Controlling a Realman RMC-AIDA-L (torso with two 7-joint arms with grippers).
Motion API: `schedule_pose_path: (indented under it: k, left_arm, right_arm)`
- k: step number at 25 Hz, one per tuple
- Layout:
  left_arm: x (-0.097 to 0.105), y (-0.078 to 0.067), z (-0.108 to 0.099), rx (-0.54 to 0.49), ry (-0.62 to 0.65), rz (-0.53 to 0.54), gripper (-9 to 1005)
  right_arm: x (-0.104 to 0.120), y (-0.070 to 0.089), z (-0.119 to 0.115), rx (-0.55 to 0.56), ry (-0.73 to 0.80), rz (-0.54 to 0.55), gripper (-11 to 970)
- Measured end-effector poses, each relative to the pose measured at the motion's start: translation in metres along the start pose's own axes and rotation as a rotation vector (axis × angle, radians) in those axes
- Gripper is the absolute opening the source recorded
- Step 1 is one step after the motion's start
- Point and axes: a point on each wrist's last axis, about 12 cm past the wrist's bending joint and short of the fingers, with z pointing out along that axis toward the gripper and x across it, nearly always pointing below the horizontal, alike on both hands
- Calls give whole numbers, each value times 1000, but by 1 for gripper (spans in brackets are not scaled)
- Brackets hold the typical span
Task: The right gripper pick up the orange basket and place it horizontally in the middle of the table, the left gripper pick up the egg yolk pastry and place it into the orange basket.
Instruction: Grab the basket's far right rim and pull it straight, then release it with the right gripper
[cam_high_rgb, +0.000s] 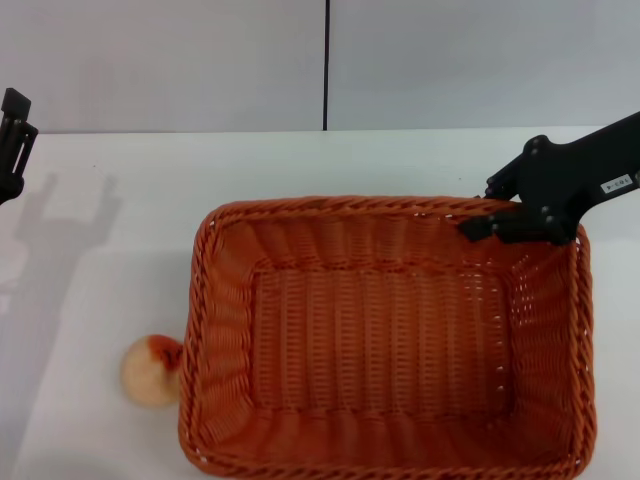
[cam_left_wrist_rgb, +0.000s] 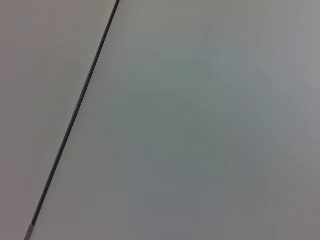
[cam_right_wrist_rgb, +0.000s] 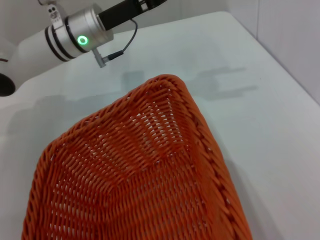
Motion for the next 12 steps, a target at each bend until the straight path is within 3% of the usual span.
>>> schedule_pose_path:
  k: [12]
  left_arm:
    - [1,1,2,-4,8,1,790]
  right_arm:
    - [-2,-3,-2,38,-31,-10,160]
